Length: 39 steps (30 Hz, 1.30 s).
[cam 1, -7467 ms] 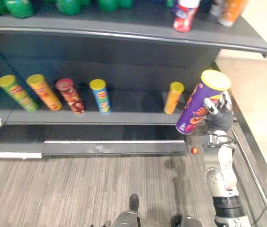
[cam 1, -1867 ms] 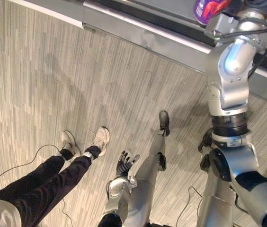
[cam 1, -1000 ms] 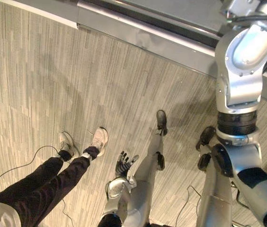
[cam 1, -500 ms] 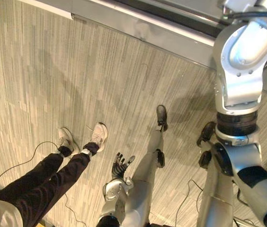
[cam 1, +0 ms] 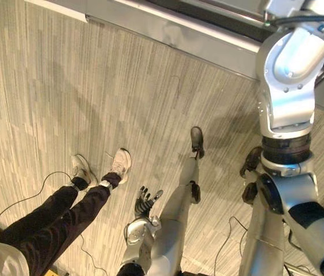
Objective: Put the gum and the chips on the shelf.
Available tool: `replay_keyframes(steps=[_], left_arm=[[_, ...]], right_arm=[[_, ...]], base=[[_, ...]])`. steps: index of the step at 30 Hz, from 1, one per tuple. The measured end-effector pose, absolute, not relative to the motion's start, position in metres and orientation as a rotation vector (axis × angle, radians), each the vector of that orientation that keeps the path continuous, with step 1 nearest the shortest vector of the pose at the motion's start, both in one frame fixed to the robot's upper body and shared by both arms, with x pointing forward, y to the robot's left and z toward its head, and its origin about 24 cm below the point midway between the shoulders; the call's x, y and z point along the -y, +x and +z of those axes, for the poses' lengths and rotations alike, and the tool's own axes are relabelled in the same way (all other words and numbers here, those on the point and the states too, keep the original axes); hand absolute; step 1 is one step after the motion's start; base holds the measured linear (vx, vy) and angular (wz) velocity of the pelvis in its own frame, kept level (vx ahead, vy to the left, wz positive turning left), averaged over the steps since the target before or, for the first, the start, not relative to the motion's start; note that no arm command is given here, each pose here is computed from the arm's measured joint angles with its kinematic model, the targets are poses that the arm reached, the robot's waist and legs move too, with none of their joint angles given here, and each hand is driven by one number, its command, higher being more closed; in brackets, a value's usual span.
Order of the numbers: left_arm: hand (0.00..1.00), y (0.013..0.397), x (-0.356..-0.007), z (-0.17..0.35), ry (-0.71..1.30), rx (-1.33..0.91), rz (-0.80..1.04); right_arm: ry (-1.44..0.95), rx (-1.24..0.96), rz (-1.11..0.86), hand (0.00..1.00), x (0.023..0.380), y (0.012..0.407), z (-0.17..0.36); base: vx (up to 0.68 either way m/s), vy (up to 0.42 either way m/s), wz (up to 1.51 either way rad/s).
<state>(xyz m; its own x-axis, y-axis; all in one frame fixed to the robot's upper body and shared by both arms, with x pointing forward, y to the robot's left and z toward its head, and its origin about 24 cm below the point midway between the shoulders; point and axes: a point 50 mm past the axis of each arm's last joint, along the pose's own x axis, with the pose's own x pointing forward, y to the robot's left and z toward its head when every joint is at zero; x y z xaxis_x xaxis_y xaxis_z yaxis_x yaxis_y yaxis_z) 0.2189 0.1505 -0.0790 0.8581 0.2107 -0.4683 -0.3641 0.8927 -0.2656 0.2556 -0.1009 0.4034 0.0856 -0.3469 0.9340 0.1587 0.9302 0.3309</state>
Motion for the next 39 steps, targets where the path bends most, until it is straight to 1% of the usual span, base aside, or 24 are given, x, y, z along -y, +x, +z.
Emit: replay_keyframes(steps=[18,19,34,39], left_arm=[[0.0,0.218,-0.149,-0.08,-0.354,-0.452,0.301],[0.0,0.218,-0.149,-0.08,-0.354,-0.452,0.301],[0.0,0.218,-0.149,-0.08,-0.353,-0.454,0.3],[0.0,0.217,-0.15,-0.081,-0.347,-0.459,0.303]], right_arm=[[0.102,1.329,-0.383,1.0,0.104,0.276,0.38],[0.103,1.328,-0.383,0.0,0.104,0.276,0.38],[0.095,1.328,-0.362,0.0,0.101,0.276,0.38],[0.092,1.305,-0.316,0.0,0.09,0.278,0.37]], base=[[-0.01,-0.057,-0.02],[-0.01,-0.051,-0.05],[-0.01,-0.05,-0.02],[0.0,-0.039,-0.08]])
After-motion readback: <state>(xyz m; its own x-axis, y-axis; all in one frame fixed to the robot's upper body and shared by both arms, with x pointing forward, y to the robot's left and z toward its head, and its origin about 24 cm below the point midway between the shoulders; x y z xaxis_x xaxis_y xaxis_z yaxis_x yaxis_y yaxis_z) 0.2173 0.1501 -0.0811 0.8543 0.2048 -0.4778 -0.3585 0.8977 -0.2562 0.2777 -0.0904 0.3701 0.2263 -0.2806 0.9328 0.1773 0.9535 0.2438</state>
